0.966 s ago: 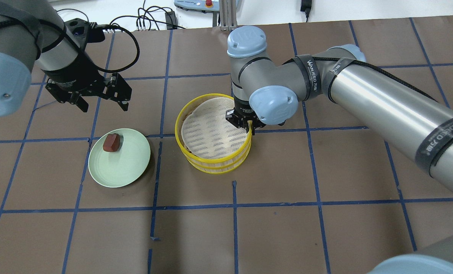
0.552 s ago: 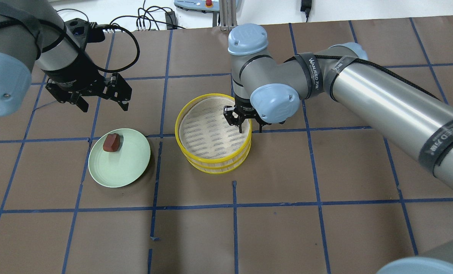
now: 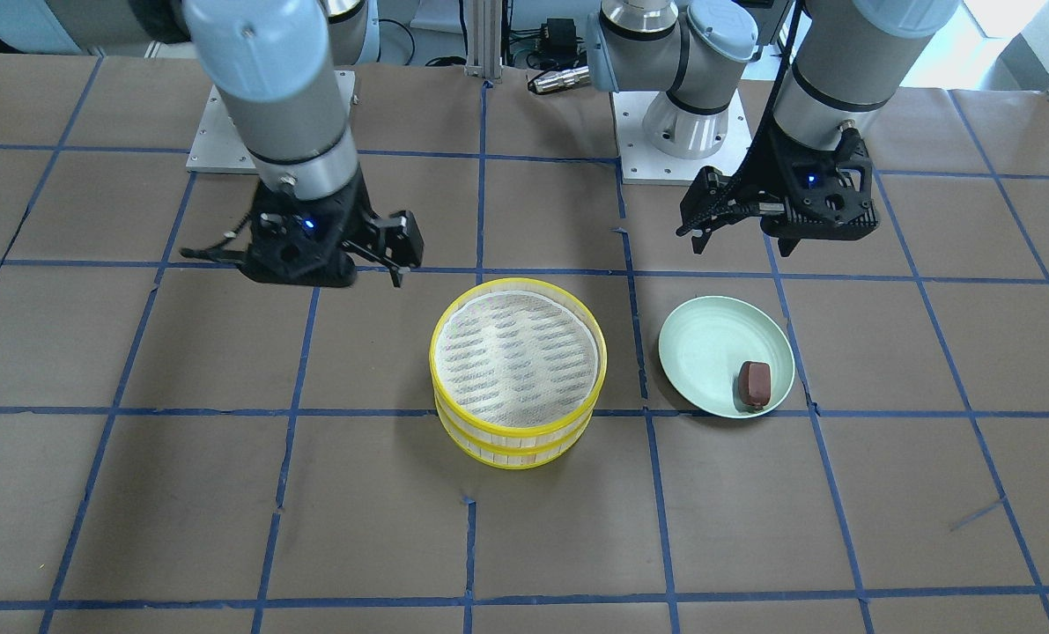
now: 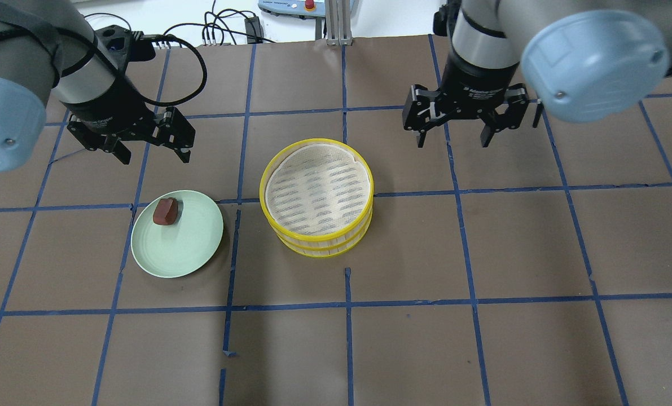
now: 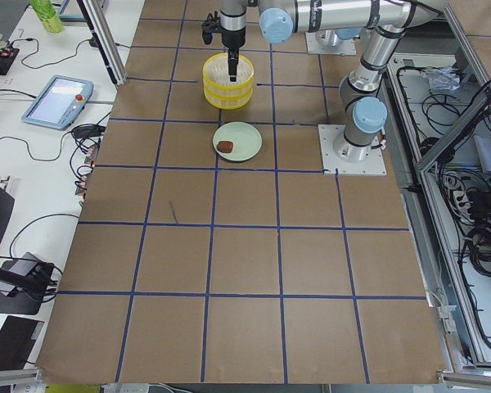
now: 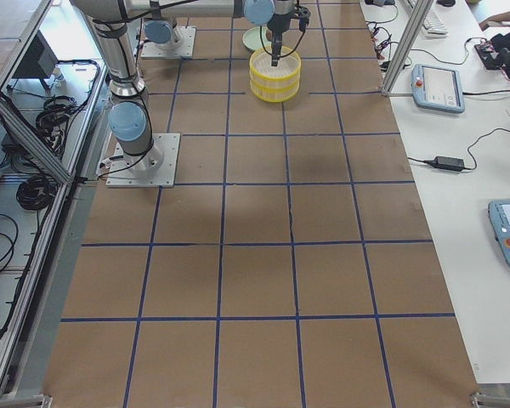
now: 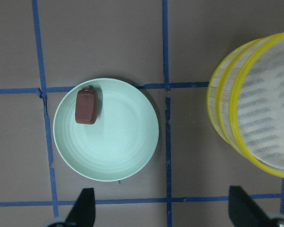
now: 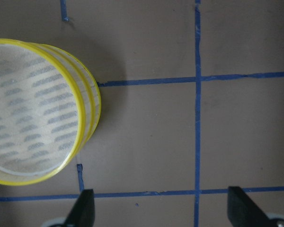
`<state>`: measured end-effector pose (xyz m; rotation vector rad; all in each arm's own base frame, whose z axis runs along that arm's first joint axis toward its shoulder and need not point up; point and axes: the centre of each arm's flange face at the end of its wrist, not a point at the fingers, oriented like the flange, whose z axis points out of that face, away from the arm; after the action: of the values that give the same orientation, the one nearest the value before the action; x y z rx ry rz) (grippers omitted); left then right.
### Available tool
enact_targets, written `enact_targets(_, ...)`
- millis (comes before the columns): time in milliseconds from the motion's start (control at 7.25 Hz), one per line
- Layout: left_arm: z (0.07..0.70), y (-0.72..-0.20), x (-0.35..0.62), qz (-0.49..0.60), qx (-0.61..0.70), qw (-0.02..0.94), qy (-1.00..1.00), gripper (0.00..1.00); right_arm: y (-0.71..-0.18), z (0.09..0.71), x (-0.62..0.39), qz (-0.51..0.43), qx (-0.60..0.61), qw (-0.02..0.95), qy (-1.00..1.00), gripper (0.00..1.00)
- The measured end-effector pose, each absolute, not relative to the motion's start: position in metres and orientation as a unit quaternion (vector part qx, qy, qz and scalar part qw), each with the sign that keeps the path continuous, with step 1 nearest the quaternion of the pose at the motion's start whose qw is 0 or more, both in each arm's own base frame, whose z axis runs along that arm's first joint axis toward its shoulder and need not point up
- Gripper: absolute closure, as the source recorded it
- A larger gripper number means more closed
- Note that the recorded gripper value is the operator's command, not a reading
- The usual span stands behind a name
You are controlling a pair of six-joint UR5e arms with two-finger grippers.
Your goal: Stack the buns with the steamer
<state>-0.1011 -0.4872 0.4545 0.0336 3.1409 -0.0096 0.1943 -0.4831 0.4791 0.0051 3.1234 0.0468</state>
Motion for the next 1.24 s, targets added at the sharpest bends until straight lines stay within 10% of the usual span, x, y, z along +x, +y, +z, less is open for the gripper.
enact_targets(1241, 0.443, -0.489, -0.074, 0.004, 0.023, 0.003, 1.0, 0.01, -0.48, 0.497, 0.153, 0.004, -0.015, 0.014, 1.0, 0.0)
